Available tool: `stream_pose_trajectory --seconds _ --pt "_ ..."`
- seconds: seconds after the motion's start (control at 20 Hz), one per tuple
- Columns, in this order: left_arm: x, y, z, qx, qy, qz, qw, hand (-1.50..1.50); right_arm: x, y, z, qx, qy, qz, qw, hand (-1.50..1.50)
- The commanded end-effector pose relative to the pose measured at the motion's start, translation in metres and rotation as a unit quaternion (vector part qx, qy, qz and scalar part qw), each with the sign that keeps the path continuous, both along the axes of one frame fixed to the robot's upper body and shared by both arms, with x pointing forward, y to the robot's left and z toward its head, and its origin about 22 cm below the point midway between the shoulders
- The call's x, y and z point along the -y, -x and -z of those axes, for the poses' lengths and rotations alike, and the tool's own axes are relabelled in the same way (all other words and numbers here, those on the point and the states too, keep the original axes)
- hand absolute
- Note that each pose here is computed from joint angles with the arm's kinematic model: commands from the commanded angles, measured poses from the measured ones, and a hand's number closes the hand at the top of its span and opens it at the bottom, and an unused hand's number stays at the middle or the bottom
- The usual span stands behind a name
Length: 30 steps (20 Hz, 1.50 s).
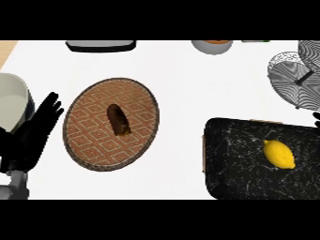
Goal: Pick the lemon from the tray and place it in the tiered basket
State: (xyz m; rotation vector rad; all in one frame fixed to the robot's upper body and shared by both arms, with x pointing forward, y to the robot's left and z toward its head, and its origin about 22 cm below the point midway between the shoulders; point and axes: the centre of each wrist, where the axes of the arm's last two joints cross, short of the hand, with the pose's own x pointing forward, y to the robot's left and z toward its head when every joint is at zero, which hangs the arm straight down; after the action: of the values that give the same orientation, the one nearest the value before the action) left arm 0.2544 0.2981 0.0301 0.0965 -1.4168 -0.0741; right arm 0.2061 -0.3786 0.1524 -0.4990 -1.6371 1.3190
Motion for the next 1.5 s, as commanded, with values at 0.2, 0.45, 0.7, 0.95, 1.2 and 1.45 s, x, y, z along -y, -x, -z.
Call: stream_pose_trajectory --seconds 0.2,0.45,0.7,0.95,1.2,1.45 --pt "-0.009 -0.002 -0.013 -0.006 0.000 0.005 1.0000 0.00 -0.055 0.039 -0.014 -0.073 0.147 -0.016 0.986 -1.50" --pt "0.004 -0.008 -0.004 0.005 0.000 0.007 1.0000 0.00 -0.056 0.039 0.009 -0.073 0.137 0.033 0.987 -1.50" --pt "0.015 0.000 -0.019 -0.004 0.004 0.011 0.9999 0.00 -0.077 0.037 0.040 -0.074 0.153 0.069 0.983 -1.50" --pt "0.018 0.005 -0.016 0.004 0.006 0.022 0.9997 0.00 -0.073 -0.003 0.081 -0.084 0.168 0.083 0.979 -1.50" --pt "0.006 -0.007 0.006 0.000 0.004 0.016 0.9999 0.00 -0.064 0.008 0.095 -0.062 0.169 0.083 0.980 -1.50" --pt "0.005 -0.002 -0.015 -0.003 0.009 0.007 0.9999 0.00 -0.054 -0.014 0.113 -0.028 0.166 0.105 0.980 -1.50"
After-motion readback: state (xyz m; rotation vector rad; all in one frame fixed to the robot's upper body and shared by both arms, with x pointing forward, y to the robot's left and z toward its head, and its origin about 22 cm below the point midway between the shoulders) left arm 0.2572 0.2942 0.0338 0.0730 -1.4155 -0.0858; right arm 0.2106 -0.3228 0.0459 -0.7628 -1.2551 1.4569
